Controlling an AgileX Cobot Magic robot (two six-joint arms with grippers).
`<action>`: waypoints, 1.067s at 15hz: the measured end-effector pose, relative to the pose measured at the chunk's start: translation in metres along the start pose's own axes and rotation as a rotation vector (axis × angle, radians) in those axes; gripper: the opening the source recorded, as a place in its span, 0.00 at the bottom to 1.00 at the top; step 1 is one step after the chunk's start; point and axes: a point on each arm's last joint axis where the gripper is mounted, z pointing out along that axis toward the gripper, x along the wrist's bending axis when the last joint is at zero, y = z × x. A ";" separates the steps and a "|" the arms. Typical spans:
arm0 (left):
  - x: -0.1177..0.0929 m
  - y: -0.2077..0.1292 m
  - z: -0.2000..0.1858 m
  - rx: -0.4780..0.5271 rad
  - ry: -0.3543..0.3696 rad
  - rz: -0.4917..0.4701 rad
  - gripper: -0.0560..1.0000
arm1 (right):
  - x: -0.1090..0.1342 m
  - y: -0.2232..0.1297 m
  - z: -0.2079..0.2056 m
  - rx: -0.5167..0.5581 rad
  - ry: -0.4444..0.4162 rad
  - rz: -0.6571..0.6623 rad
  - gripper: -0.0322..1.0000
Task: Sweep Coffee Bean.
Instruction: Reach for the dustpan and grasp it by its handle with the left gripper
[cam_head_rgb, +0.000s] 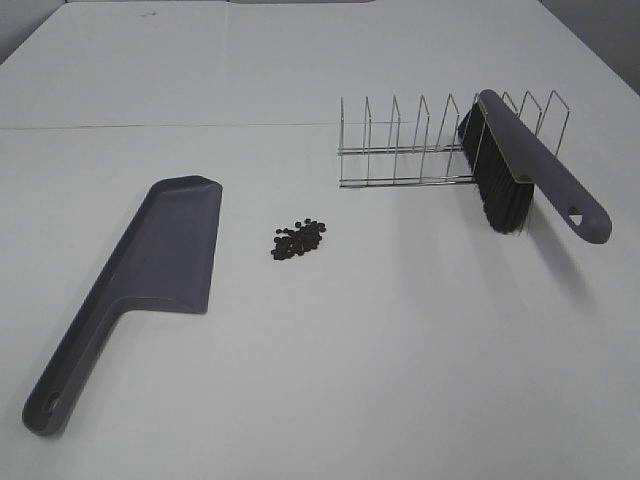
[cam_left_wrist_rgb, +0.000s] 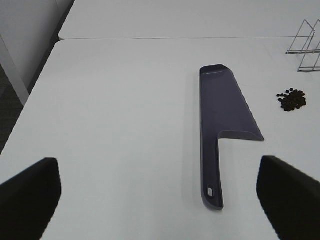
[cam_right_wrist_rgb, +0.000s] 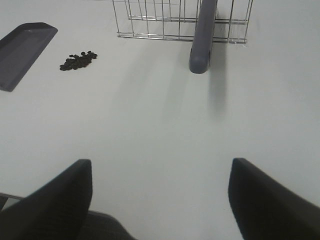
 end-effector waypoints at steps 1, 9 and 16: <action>0.000 0.000 0.000 0.000 0.000 0.000 0.99 | 0.000 0.000 0.000 0.000 0.000 0.000 0.68; 0.000 0.000 0.000 0.000 0.000 0.000 0.99 | 0.000 0.000 0.000 0.000 0.000 0.000 0.68; 0.000 0.000 0.000 0.000 0.000 0.000 0.99 | 0.000 0.000 0.000 0.000 0.000 0.000 0.68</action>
